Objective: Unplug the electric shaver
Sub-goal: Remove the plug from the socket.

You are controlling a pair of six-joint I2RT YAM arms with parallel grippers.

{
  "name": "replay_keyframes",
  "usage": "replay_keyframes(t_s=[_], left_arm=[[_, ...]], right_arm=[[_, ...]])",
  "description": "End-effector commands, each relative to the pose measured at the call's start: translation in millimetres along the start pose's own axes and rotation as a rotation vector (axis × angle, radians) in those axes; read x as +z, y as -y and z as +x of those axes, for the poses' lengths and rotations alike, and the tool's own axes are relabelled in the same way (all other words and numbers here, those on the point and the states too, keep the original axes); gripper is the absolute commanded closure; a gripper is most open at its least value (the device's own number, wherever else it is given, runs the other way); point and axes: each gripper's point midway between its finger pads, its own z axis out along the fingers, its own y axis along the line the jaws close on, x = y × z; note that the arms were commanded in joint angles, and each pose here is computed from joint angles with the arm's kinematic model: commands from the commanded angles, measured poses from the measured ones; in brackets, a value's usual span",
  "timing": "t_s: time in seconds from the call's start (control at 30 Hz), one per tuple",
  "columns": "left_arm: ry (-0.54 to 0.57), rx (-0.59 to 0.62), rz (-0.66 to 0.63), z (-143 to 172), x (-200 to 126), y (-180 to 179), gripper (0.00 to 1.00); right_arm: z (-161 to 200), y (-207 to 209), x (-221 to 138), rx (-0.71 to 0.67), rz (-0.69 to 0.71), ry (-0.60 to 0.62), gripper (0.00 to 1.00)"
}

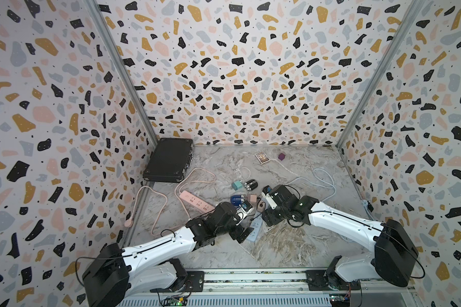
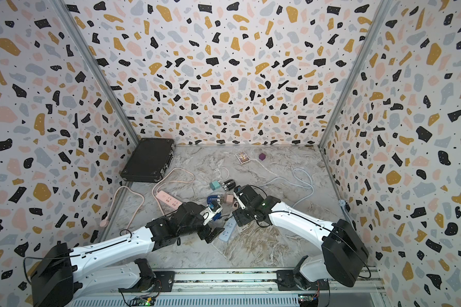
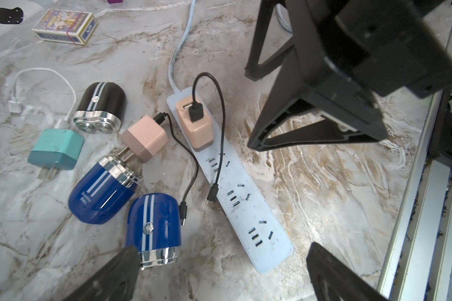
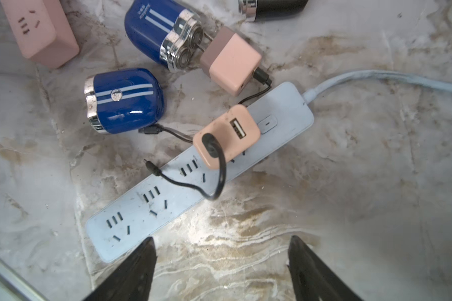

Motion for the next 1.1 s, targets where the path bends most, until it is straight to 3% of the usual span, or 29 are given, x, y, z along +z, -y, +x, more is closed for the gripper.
replay_keyframes(t_s=[0.0,0.1,0.27,0.37,0.5,0.7,0.97,1.07], left_arm=[[0.131,0.014,-0.017,-15,7,8,0.0],[0.181,-0.04,0.01,-16,14,12,0.0],[0.097,-0.073,-0.011,-7,31,9,0.0],[0.118,-0.101,-0.076,-3,33,0,0.0],[0.147,-0.109,-0.114,1,34,-6,0.0],[0.081,-0.079,-0.066,6,49,3,0.0],[0.057,-0.107,-0.089,23,54,-1,0.01],[0.046,-0.107,-0.072,24,59,2,0.08]], right_arm=[[-16,5,-10,-0.024,-0.009,0.181,0.2],[-15,14,-16,0.007,-0.001,0.304,0.21],[3,29,-7,0.03,0.042,0.271,0.23],[-2,25,1,0.011,0.015,0.317,0.23],[-8,5,17,-0.024,-0.095,0.342,0.23],[-12,-14,38,-0.055,-0.197,0.323,0.26],[-20,-14,28,-0.105,-0.187,0.371,0.27],[-22,-13,26,-0.134,-0.175,0.374,0.26]])
